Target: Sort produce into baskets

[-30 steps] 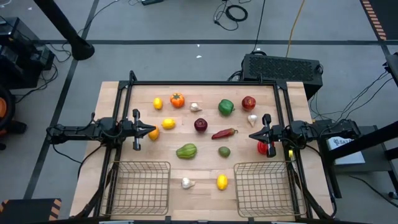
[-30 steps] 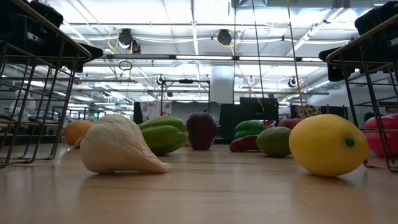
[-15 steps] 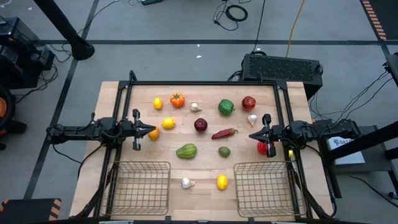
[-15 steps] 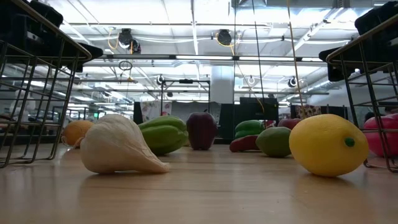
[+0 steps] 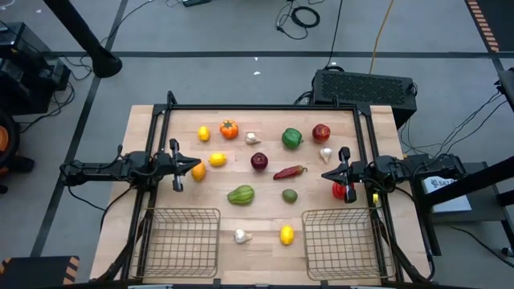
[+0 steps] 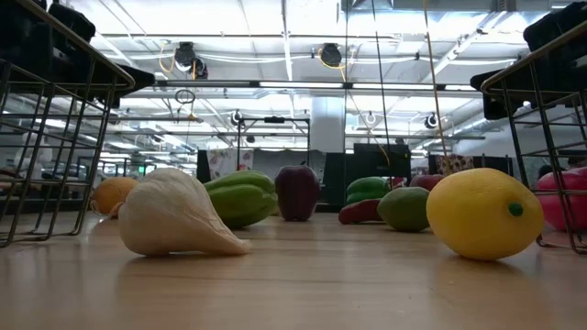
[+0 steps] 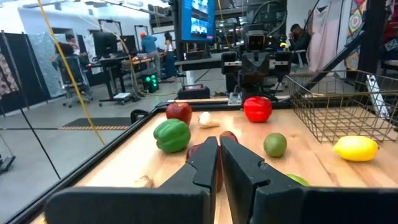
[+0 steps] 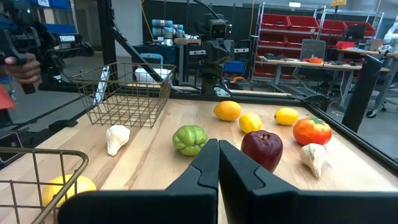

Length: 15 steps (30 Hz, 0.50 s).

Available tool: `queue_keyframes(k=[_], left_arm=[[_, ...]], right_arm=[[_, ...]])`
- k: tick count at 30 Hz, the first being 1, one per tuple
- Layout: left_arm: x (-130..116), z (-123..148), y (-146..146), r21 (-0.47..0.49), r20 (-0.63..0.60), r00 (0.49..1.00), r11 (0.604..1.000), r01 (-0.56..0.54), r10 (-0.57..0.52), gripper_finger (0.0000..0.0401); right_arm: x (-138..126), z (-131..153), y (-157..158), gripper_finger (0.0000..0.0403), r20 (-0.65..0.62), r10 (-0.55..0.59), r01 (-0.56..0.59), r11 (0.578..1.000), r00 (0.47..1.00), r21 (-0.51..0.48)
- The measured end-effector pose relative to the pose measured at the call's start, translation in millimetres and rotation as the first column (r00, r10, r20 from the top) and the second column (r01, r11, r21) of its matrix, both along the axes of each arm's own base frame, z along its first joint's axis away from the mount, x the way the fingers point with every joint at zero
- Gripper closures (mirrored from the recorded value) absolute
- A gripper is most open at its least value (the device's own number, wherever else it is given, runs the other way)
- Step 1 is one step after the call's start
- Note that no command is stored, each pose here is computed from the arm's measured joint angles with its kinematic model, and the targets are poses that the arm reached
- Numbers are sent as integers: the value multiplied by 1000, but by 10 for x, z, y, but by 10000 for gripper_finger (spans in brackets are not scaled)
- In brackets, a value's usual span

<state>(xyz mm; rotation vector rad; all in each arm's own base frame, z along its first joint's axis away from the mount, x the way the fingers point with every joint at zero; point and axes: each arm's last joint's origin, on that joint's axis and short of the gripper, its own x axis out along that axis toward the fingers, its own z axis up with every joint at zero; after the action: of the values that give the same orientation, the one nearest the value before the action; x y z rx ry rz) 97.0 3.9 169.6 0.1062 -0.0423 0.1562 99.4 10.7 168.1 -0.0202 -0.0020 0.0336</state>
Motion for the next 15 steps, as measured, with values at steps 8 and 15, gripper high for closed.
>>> queue_keyframes(k=[8,15], left_arm=[[0,-1,0,1,-1,1000,1000,-1,1,372],[0,-1,0,8,-3,1000,1000,-1,1,372]], right_arm=[[-43,437,-26,403,186,-68,58,997,980,58],[-56,1522,-75,403,196,-232,227,973,953,50]])
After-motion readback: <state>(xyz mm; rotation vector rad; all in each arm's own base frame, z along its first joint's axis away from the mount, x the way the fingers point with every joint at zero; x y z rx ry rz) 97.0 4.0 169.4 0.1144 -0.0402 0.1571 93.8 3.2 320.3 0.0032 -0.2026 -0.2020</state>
